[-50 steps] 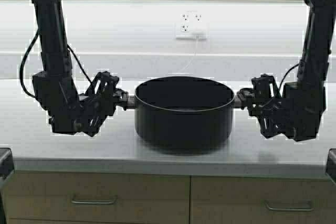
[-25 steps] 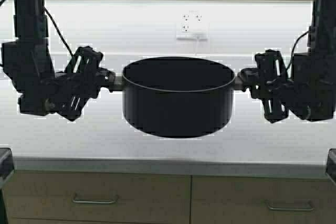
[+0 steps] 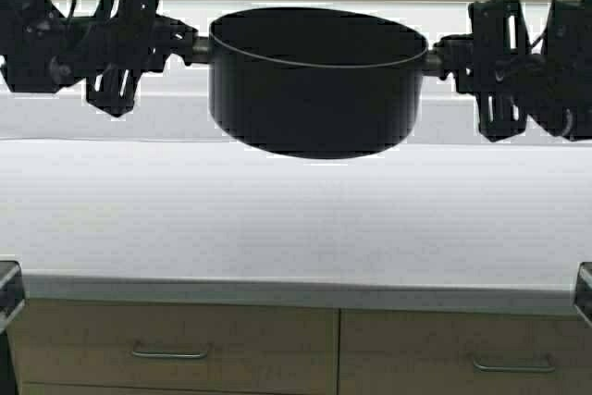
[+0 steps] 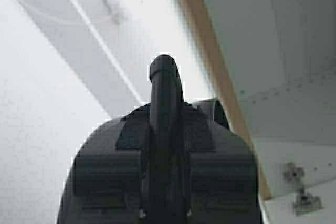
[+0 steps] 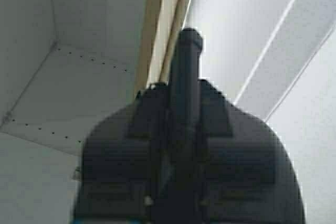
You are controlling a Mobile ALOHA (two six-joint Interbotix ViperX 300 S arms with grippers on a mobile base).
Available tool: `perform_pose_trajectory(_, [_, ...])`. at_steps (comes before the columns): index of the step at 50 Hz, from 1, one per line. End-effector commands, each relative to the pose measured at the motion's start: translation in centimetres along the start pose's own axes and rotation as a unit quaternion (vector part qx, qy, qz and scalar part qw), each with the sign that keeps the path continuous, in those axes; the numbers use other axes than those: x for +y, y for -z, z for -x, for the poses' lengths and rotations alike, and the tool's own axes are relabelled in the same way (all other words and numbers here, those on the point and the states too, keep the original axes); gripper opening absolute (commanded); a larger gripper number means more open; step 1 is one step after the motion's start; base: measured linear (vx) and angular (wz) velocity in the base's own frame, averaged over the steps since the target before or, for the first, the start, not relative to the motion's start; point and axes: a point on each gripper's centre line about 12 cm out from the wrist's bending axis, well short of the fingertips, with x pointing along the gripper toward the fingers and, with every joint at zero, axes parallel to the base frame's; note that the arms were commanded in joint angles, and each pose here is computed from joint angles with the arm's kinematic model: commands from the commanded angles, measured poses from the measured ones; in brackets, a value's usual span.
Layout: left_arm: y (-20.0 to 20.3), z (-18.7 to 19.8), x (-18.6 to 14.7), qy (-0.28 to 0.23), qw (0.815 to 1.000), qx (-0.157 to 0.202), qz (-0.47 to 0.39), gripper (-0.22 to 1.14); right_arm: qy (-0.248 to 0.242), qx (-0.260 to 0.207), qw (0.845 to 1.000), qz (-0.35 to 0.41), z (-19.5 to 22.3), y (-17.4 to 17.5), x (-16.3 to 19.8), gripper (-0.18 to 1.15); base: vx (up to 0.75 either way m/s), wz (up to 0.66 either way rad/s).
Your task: Open the cabinet, put the pot inside, then close it
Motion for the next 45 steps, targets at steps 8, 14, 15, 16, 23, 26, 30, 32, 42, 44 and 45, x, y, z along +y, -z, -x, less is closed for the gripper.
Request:
perform_pose_trajectory(8, [-1.6, -1.9, -5.7, 0.033, 0.999, 0.005, -0.017, 0.03, -0.050, 0.004, 0.999, 0.010, -1.5, -0.8, 6.5, 0.08, 0.00, 0.00])
perform_pose_trajectory(14, [-2.3, -2.5, -7.5, 0.032, 0.999, 0.009, -0.016, 0.03, -0.038, 0.006, 0.999, 0.017, -2.0, -1.5, 8.3, 0.08, 0.00, 0.00])
perform_pose_trajectory(15, [-2.5, -2.7, -7.9, 0.031, 0.999, 0.010, -0.016, 0.03, -0.037, 0.007, 0.999, 0.018, -2.1, -1.5, 8.6, 0.08, 0.00, 0.00])
perform_pose_trajectory(16, [-2.6, -2.8, -8.3, 0.031, 0.999, 0.010, -0.017, 0.03, -0.036, 0.007, 0.999, 0.018, -2.2, -1.7, 8.9, 0.08, 0.00, 0.00])
perform_pose_trajectory(23, [-3.5, -3.5, -10.3, 0.031, 0.999, 0.012, -0.019, 0.03, -0.043, 0.004, 0.999, 0.018, -2.9, -2.4, 11.2, 0.08, 0.00, 0.00])
perform_pose_trajectory(26, [-3.7, -3.7, -10.9, 0.028, 0.999, 0.016, -0.020, 0.03, -0.046, 0.000, 0.999, 0.019, -3.0, -2.7, 12.1, 0.08, 0.00, 0.00])
perform_pose_trajectory(30, [-4.0, -4.0, -11.6, 0.025, 0.999, 0.019, -0.020, 0.03, -0.037, 0.000, 0.999, 0.024, -3.3, -3.1, 13.3, 0.08, 0.00, 0.00])
perform_pose_trajectory(32, [-4.1, -4.1, -11.9, 0.025, 0.999, 0.021, -0.020, 0.03, -0.036, -0.001, 0.999, 0.027, -3.5, -3.3, 13.9, 0.08, 0.00, 0.00])
perform_pose_trajectory(42, [-4.8, -5.1, -13.4, 0.030, 0.999, 0.015, -0.010, 0.03, -0.032, -0.008, 0.999, 0.026, -5.1, -4.3, 16.2, 0.08, 0.00, 0.00])
perform_pose_trajectory(44, [-5.0, -5.4, -13.7, 0.030, 0.999, 0.013, -0.009, 0.03, -0.034, -0.010, 0.999, 0.025, -5.5, -4.5, 16.7, 0.08, 0.00, 0.00])
perform_pose_trajectory(45, [-5.0, -5.5, -13.9, 0.030, 0.999, 0.013, -0.009, 0.03, -0.034, -0.012, 0.999, 0.025, -5.7, -4.6, 16.8, 0.08, 0.00, 0.00])
